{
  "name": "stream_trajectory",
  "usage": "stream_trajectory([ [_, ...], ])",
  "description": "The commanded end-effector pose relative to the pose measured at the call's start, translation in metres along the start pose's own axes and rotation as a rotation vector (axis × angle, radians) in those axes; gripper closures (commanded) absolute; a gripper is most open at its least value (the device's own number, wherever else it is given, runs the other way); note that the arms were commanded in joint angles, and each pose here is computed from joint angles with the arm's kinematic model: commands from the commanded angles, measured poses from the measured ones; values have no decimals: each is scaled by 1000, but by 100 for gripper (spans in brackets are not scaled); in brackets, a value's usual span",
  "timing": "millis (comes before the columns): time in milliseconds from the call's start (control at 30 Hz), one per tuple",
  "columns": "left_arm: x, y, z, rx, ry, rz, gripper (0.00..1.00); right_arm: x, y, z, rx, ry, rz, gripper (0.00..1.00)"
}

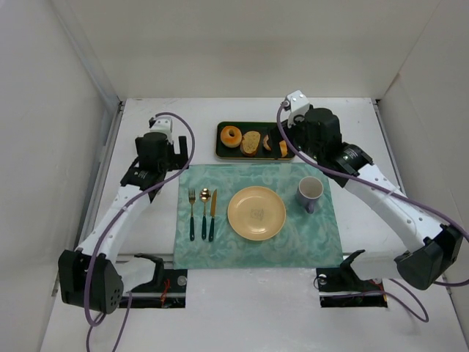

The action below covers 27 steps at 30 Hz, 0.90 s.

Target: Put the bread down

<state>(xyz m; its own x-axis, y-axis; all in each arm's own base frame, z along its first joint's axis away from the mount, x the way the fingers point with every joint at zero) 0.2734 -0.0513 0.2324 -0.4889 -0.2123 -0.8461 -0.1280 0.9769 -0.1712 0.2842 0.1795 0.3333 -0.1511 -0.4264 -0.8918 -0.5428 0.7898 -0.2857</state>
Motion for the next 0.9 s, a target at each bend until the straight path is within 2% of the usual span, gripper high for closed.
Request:
stream_trajectory([
  [0, -1, 15, 11, -107, -20, -54, 0, -17, -3, -3, 4, -73, 11, 0],
  [300, 17, 61, 67, -223, 144, -146, 2, -17, -4, -8, 11, -95, 13, 0],
  [400, 22, 71, 75, -241, 166, -176, 6, -17, -5, -8, 19, -93, 13, 0],
  [867, 32, 77, 105, -211, 253, -181, 10, -20, -8, -14, 42, -105, 16, 0],
])
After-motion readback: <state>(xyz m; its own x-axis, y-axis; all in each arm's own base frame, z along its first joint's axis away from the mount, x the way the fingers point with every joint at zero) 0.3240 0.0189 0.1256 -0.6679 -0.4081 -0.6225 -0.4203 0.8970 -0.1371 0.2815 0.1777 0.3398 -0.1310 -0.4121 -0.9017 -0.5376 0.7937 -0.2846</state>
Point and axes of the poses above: each gripper's point midway between its finger pads, its own z axis out along the fingers, its own y axis along the line the jaws close on, x = y × z, the point moved 8 cm from there along -z, back along the fingers, and after that the axes turned 13 degrees about -z, right-handed, at the moved point
